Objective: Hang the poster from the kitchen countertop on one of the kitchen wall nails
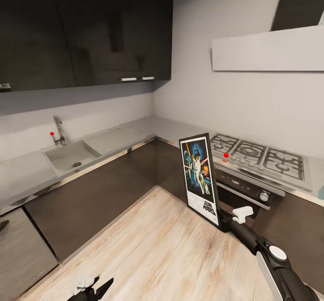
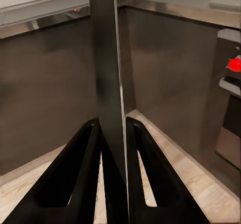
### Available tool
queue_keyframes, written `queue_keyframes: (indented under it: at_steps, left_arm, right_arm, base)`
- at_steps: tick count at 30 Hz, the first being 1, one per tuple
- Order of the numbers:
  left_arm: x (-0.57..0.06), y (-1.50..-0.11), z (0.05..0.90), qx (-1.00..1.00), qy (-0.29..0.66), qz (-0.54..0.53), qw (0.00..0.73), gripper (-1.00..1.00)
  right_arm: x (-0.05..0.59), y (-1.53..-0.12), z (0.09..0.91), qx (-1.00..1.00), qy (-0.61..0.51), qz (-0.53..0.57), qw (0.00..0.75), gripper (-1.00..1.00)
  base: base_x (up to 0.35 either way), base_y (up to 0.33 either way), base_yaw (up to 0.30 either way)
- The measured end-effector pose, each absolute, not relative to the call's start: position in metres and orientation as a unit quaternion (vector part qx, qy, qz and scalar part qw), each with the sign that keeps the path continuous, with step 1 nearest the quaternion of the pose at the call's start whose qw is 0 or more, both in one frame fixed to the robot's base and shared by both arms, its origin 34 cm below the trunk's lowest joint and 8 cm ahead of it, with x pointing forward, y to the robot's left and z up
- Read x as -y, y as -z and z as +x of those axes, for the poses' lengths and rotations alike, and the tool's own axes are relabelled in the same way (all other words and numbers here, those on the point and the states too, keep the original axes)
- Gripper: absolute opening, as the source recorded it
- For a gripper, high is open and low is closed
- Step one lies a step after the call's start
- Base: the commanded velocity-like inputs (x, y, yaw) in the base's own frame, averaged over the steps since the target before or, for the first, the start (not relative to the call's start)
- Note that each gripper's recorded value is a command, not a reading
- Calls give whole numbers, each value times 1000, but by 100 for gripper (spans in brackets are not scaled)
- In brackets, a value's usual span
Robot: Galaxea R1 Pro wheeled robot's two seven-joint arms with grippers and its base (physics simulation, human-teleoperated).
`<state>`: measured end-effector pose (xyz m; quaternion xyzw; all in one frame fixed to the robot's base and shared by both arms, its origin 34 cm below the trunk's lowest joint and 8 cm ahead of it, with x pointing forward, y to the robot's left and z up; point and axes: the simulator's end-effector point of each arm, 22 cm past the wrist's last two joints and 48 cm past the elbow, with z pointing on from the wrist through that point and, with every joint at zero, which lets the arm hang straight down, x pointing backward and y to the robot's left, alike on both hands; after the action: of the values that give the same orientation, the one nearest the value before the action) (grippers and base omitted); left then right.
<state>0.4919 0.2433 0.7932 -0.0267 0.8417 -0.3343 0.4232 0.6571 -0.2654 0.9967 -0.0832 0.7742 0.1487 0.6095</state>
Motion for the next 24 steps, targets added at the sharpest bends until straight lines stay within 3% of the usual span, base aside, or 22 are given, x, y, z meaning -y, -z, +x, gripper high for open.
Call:
queue_keyframes:
  at_steps: [12,18,24]
  left_arm:
    - [-243,-793,492,-842,334,-27,423,100]
    - [-243,-794,492,-841,334,-26,424,100]
    - [-244,-793,492,-842,334,-27,423,100]
  right_arm:
    - [266,-997,657,-774,-147,-83,610,-100]
    - [266,-997,657,-774,-147,-83,611,-100]
    - [266,-997,657,-774,-147,-83,610,-100]
  base:
    - [-323,0,270]
    - [-83,8,291]
    - [-115,186,291]
